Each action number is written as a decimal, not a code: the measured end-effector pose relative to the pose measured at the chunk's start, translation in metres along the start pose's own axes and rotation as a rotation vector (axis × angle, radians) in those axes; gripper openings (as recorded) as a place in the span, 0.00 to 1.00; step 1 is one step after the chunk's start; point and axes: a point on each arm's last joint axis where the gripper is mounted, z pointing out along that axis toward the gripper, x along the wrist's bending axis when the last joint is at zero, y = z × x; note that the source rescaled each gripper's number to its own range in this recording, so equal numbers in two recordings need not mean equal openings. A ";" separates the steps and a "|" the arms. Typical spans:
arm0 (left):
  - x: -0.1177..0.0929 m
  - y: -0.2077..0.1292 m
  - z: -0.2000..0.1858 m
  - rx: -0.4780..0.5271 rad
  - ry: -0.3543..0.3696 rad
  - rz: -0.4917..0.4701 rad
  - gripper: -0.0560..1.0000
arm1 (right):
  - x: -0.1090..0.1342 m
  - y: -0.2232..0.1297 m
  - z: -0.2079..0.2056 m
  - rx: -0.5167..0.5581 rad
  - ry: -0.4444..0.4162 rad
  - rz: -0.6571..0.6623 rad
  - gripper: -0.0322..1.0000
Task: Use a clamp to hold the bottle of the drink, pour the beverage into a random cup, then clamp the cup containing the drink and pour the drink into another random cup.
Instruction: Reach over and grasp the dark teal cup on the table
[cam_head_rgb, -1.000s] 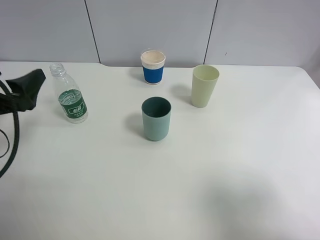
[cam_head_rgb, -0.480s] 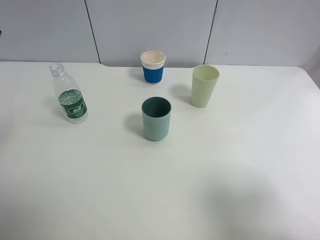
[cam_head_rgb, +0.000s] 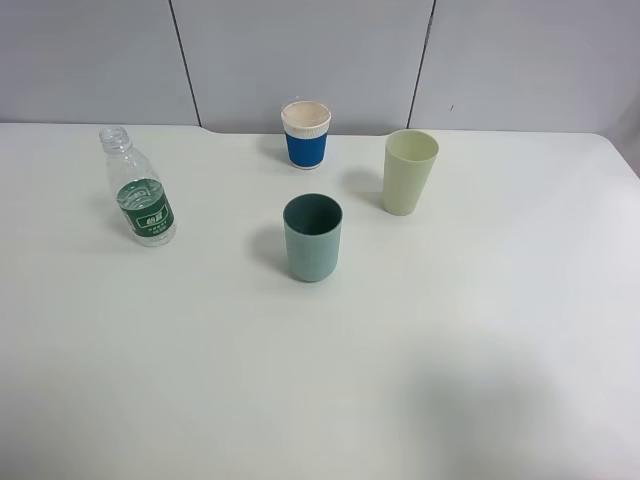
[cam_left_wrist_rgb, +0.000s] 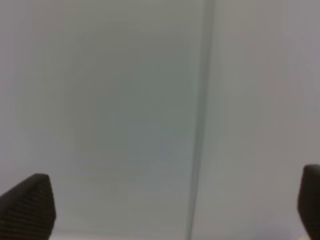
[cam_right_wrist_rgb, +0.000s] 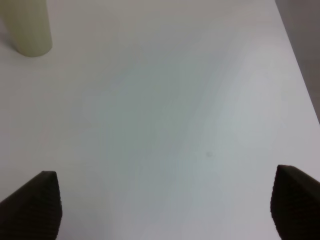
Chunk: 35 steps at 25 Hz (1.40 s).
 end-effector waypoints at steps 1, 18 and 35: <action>0.003 0.002 -0.006 0.045 0.050 -0.001 0.97 | 0.000 0.000 0.000 0.000 0.000 0.000 0.53; 0.005 -0.007 -0.109 0.523 0.148 0.114 0.97 | 0.000 0.000 0.000 0.000 0.000 0.000 0.53; -0.001 -0.030 -0.108 0.645 0.060 0.085 0.97 | 0.000 0.000 0.000 0.000 0.000 0.000 0.53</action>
